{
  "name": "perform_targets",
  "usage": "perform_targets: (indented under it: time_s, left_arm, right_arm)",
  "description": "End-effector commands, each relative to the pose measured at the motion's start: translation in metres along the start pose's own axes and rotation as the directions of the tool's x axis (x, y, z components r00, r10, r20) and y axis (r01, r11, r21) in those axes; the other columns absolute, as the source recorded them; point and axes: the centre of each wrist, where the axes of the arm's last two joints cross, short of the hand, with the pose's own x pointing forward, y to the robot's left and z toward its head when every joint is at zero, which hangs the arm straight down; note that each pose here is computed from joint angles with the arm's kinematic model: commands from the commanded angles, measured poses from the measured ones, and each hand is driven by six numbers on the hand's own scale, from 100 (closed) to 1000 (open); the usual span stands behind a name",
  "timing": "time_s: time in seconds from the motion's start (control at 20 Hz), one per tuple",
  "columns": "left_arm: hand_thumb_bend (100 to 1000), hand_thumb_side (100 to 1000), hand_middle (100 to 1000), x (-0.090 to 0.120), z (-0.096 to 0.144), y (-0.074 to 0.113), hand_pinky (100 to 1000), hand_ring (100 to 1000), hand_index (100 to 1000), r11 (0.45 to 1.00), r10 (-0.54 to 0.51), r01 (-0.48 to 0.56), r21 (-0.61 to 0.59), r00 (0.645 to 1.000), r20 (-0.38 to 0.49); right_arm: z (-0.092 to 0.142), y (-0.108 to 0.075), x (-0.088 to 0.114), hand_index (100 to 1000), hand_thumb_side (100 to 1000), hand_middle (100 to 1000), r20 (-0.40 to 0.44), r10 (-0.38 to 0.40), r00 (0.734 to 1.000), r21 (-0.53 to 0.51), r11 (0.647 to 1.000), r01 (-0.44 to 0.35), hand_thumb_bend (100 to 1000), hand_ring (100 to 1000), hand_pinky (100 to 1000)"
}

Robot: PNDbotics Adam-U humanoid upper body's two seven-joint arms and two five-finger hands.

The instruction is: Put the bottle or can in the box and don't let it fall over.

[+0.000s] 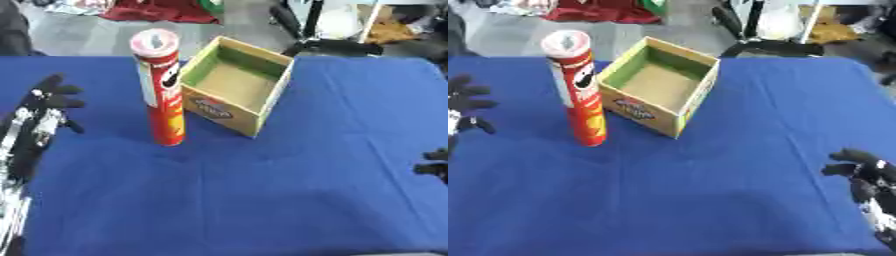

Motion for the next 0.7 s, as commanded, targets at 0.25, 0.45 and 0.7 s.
perform_targets:
  time_s: [0.25, 0.45, 0.7]
  left_arm:
    - [100, 718, 761, 0.0079, -0.0037, 0.0019, 469, 740, 951, 1.0, -0.015, 0.015, -0.007, 0.999, 0.03]
    - [100, 713, 761, 0.008, -0.0036, 0.0023, 468, 741, 951, 1.0, -0.016, 0.017, -0.006, 0.999, 0.031]
    - [100, 716, 762, 0.0079, -0.0037, 0.0018, 467, 741, 951, 1.0, -0.017, 0.017, -0.011, 0.999, 0.029]
  right_arm:
    - [-0.0036, -0.0046, 0.0048, 848, 482, 758, 0.018, 0.018, 1.0, 0.008, 1.0, -0.018, 100, 697, 827]
    - [-0.0038, -0.0045, 0.0049, 848, 482, 758, 0.019, 0.017, 1.0, 0.009, 1.0, -0.017, 100, 697, 827]
    - [-0.0039, -0.0046, 0.0049, 848, 482, 758, 0.019, 0.018, 1.0, 0.009, 1.0, -0.018, 100, 697, 828]
